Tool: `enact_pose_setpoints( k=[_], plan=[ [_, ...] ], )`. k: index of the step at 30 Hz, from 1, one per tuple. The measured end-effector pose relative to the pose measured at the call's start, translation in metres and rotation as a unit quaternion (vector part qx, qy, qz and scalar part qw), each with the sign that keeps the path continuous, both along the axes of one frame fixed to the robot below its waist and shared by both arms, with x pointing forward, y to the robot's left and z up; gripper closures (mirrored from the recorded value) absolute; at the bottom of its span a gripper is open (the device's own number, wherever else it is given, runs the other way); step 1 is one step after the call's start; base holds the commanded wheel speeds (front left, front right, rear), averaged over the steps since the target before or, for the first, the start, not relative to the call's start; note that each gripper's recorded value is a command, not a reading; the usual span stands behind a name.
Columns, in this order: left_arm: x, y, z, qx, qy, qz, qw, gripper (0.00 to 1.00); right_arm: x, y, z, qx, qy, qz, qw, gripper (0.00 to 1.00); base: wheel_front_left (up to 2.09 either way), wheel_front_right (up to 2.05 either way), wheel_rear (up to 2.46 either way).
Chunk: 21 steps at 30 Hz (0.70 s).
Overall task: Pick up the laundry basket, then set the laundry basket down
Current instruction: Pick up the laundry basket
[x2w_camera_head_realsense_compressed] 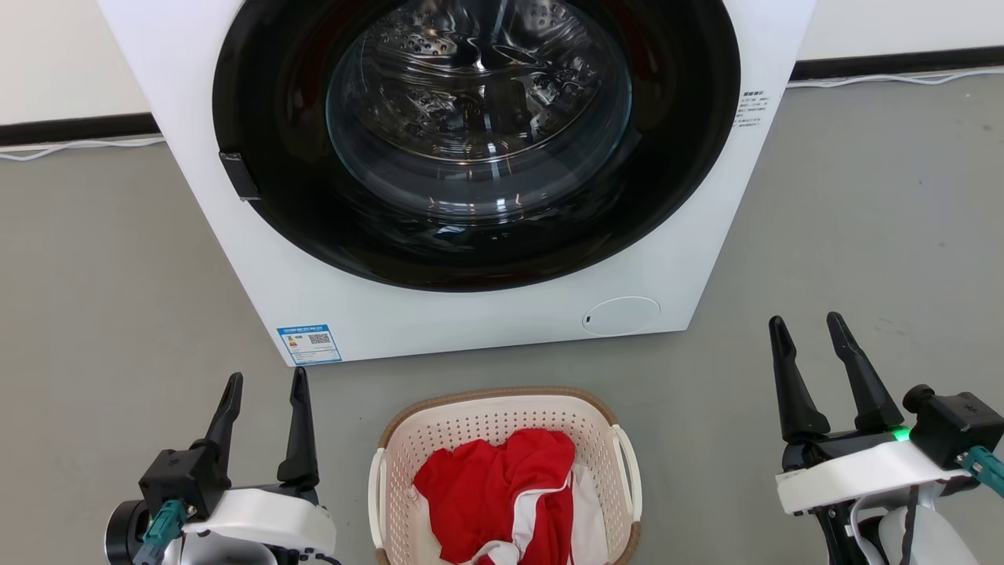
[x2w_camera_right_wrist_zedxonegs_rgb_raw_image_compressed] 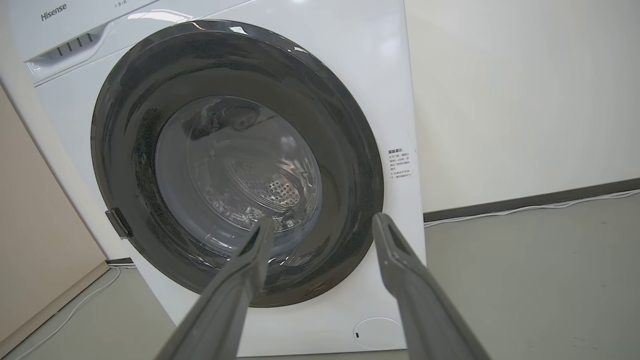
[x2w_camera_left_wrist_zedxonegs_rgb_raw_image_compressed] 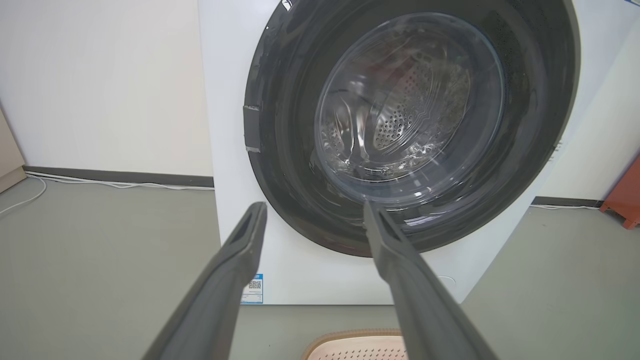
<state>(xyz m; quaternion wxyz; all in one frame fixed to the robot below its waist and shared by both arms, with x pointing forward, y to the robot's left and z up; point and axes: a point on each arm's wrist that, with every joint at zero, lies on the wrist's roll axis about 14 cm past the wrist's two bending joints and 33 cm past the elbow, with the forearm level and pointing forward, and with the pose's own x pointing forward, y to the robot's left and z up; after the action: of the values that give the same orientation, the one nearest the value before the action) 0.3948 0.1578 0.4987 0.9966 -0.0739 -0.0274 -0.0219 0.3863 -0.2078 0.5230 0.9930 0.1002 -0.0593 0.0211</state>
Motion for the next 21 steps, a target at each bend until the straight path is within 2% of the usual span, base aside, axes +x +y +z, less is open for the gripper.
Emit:
enact_pose_setpoints(
  k=[21],
  plan=[
    [0.003, 0.003, -0.012, -0.003, 0.017, 0.006, 1.000, 0.00, 0.003, -0.001, -0.008, 0.002, 0.012, -0.004, 1.000, 0.00, 0.00, 0.00, 0.00]
  ],
)
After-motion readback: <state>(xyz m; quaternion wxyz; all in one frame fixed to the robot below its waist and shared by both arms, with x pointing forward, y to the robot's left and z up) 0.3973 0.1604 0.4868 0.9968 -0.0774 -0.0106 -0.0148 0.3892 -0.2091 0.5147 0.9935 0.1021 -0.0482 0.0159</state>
